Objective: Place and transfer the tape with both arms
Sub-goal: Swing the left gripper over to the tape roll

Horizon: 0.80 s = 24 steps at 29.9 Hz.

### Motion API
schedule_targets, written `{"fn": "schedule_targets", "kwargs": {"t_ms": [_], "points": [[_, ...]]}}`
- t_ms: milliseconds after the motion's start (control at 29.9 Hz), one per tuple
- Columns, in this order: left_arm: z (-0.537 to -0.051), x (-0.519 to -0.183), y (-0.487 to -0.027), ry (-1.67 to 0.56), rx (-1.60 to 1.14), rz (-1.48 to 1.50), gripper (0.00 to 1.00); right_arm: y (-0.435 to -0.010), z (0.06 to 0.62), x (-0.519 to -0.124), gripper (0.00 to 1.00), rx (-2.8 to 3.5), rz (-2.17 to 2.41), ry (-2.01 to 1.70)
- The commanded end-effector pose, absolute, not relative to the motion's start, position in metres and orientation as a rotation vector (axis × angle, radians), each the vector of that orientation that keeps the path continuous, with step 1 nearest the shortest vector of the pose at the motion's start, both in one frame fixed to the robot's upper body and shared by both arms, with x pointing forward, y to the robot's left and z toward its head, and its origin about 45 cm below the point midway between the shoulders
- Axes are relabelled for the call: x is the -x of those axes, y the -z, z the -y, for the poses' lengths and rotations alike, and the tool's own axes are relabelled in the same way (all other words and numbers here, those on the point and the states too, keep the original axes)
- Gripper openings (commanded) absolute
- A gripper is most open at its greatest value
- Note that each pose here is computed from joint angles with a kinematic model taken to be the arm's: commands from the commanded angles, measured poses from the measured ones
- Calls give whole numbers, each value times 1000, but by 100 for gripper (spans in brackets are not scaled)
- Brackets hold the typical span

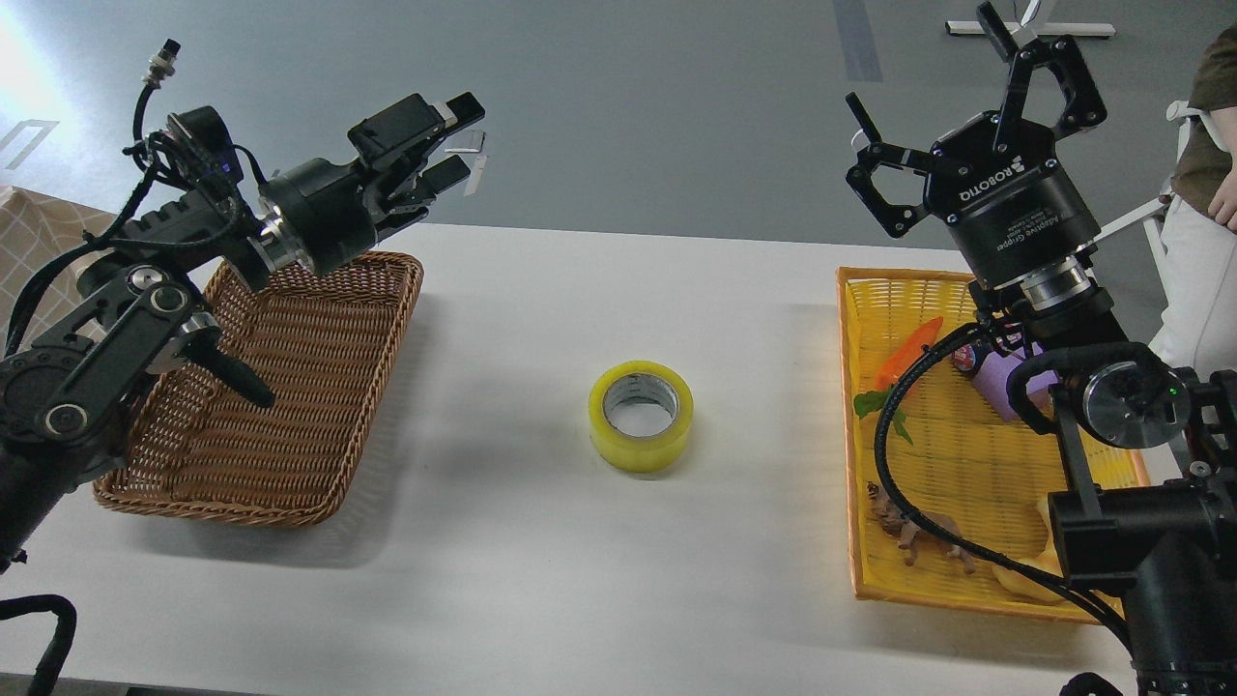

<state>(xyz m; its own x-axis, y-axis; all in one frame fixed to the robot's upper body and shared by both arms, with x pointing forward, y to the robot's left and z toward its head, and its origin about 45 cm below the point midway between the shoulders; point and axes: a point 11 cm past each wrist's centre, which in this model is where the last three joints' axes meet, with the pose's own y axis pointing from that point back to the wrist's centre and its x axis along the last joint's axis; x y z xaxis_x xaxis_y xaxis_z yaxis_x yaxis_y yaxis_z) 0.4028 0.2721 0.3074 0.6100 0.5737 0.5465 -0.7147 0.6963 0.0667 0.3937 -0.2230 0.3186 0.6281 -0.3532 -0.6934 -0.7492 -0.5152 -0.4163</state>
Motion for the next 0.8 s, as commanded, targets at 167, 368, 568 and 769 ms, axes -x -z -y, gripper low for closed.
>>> {"fn": "schedule_targets", "kwargs": {"t_ms": [167, 368, 568, 769], "points": [[-241, -385, -294, -539, -518, 729, 98, -316, 223, -394, 100, 2128, -866, -714], [-219, -380, -267, -354, -725, 892, 98, -317, 222, -394, 100, 2140, -855, -716], [-217, -379, -247, -270, -871, 1018, 98, -318, 221, -394, 100, 2144, -852, -715], [-193, -373, -223, -200, -932, 1057, 98, -319, 220, -394, 100, 2147, -852, -710]]}}
